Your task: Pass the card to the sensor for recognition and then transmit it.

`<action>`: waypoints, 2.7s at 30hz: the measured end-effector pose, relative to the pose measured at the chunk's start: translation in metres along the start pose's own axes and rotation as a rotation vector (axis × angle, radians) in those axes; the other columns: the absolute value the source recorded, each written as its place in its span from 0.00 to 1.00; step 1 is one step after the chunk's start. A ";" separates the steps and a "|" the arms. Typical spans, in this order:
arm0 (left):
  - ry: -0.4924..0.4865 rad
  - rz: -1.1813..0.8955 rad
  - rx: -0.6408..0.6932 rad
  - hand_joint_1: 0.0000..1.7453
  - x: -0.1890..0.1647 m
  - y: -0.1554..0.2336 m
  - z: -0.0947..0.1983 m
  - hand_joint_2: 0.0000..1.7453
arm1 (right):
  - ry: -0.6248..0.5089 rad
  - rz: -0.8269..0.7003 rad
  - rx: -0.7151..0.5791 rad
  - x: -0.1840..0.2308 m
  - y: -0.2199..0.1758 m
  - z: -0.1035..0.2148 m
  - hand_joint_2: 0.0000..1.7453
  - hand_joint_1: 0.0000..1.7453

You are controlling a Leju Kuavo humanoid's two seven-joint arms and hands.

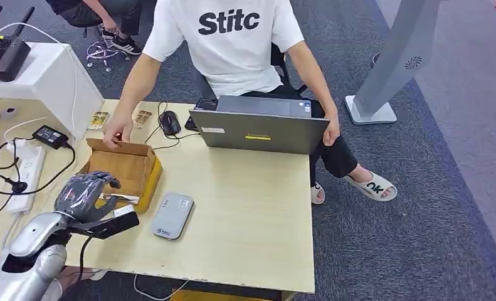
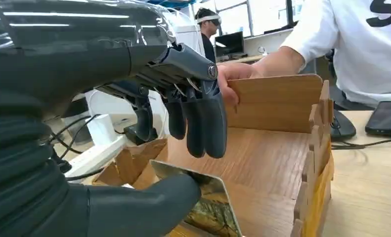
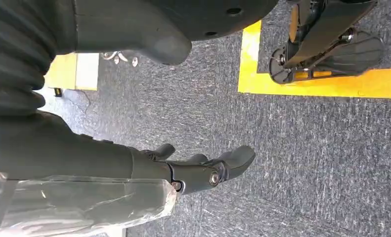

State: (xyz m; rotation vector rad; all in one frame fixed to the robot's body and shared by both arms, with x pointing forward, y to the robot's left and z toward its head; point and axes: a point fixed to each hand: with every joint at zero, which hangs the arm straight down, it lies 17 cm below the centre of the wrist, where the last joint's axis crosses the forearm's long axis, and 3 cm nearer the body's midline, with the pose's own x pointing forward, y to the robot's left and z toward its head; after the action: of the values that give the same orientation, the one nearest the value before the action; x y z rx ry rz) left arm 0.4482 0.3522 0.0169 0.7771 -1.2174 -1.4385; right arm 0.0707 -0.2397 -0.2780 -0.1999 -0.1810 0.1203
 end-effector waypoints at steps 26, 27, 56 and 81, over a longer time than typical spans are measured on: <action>0.021 -0.048 -0.056 1.00 -0.013 -0.012 0.006 1.00 | 0.002 0.008 0.007 -0.001 0.001 0.000 1.00 0.00; 0.024 -0.053 -0.055 1.00 -0.013 -0.012 0.006 1.00 | 0.002 0.008 0.007 -0.001 0.001 0.000 1.00 0.00; 0.138 -0.281 0.281 1.00 -0.042 0.115 -0.011 1.00 | -0.021 -0.006 -0.046 0.002 -0.003 0.001 1.00 0.00; 0.418 -0.600 0.674 0.00 -0.086 0.244 0.041 1.00 | -0.023 0.013 -0.032 0.002 -0.002 0.001 1.00 0.00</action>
State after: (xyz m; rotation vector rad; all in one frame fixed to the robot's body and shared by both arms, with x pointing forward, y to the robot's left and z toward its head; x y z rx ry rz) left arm 0.5037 0.4621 0.2484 1.9305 -1.1852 -1.2028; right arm 0.0732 -0.2408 -0.2766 -0.2315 -0.2042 0.1324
